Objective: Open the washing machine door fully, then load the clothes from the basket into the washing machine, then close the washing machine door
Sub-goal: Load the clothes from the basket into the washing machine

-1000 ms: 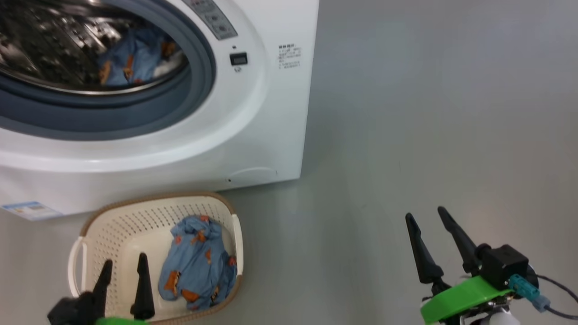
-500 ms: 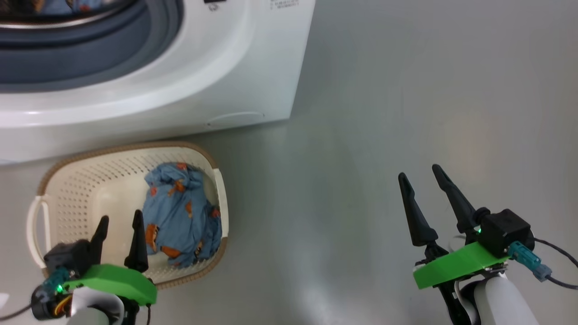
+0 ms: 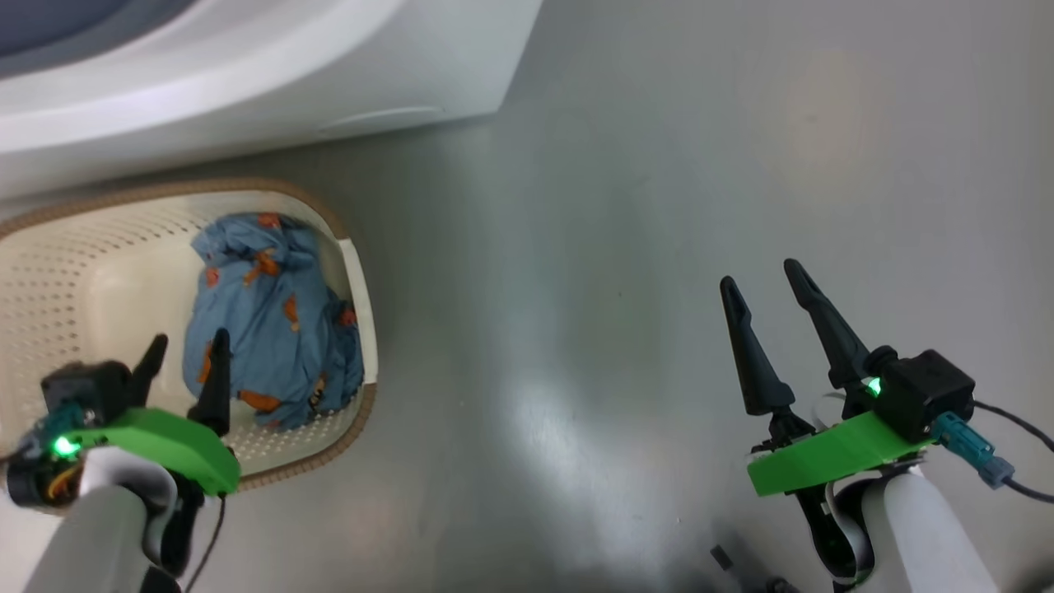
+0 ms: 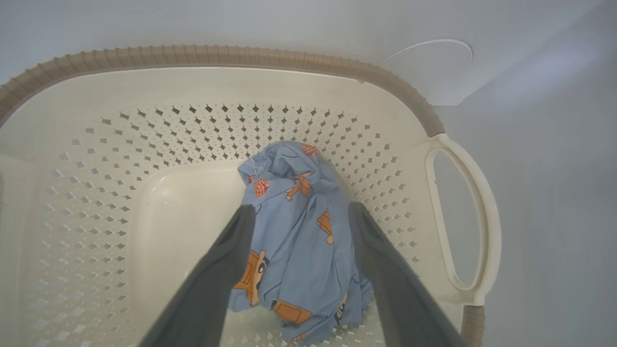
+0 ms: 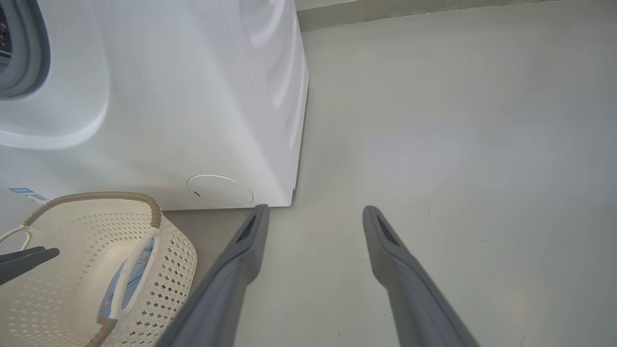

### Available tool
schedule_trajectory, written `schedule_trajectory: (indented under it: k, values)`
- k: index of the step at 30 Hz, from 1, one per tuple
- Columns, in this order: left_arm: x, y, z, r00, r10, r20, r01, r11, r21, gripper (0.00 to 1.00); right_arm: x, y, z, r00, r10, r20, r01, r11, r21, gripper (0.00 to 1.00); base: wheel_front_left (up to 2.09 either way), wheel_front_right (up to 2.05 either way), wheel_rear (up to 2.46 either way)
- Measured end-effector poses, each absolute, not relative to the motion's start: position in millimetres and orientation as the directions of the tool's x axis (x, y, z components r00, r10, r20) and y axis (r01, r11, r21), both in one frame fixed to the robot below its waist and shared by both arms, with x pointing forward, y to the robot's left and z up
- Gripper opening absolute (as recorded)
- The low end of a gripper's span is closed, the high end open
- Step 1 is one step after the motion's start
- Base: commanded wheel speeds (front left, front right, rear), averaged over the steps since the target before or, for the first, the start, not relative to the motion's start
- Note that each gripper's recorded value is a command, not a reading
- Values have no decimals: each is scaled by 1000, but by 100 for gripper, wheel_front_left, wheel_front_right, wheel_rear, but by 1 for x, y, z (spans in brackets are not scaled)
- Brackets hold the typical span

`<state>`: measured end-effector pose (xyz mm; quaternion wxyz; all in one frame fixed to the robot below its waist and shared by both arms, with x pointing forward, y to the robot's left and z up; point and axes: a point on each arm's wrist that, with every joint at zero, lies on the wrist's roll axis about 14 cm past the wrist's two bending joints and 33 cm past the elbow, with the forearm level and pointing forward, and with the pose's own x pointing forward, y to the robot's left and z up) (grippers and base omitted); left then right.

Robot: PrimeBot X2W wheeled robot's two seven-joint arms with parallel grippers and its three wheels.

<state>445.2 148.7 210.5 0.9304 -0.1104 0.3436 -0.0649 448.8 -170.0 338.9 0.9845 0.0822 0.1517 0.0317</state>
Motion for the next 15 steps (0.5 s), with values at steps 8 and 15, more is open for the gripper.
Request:
schedule_trajectory:
  k: [8,15]
  values:
    - [444,141,159,653,-251,-715,98,964,-249,100,451,-171,309,933,87,-349,-20,981,191,100,0,0,0]
    - [449,135,126,585,-285,-759,125,957,-263,100,442,-178,286,911,68,-407,14,981,195,100,0,0,0]
